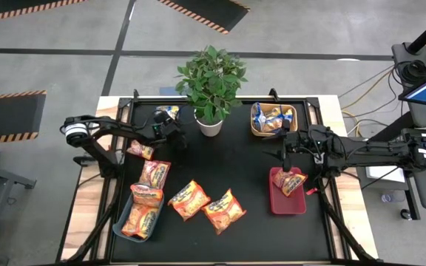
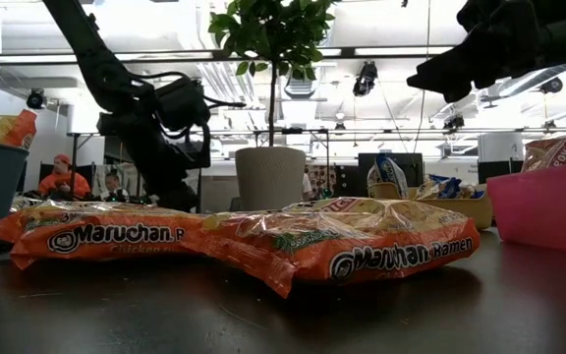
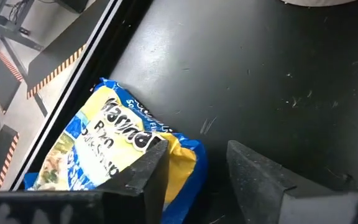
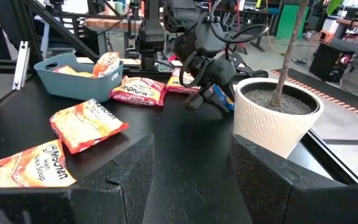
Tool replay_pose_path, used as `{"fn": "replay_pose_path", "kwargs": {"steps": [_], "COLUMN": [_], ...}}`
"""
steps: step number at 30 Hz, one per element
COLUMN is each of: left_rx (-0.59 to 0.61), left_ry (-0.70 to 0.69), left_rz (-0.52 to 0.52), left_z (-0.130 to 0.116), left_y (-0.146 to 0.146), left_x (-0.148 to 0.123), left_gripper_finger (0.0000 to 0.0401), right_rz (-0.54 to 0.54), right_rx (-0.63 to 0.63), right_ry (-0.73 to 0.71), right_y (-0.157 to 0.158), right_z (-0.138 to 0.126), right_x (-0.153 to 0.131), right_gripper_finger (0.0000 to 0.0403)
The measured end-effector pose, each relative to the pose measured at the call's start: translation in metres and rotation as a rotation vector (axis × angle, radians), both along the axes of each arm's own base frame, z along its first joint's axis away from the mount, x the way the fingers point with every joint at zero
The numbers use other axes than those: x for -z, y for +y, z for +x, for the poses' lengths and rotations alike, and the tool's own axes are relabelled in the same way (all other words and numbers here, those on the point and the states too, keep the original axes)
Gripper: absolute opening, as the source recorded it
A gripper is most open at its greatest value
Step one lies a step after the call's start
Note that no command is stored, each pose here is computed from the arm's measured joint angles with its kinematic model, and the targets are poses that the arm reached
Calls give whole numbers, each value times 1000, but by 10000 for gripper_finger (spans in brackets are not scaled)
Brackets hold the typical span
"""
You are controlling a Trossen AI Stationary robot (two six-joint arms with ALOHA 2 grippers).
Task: Sort Maruchan noodles
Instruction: Put the blue noodle pack into the pink bin
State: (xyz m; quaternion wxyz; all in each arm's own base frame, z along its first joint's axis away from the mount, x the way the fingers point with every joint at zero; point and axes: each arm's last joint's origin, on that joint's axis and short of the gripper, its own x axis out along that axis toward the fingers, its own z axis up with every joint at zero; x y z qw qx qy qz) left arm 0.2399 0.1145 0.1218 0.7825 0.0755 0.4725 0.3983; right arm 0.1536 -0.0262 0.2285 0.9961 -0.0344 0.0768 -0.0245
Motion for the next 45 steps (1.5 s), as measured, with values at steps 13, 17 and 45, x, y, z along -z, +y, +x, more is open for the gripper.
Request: {"fn": "replay_pose_path", "kwargs": {"steps": [13, 17, 45], "left_rx": [-101, -115, 363], "left_ry": [-47, -71, -435], "left_rz": [11, -16, -325], "left_z": [-2, -2, 76], "left_y": [1, -1, -126], "left_x": [0, 1, -62], "left_gripper_finger": [7, 3, 1], "right_rz": [-1, 0, 17], "right_rx": [0, 0, 3], "right_ry": [2, 2, 1], "right_y": [0, 0, 0], "right_z": [0, 0, 0], "right_x": [0, 0, 0], "right_gripper_finger": [199, 199, 199]}}
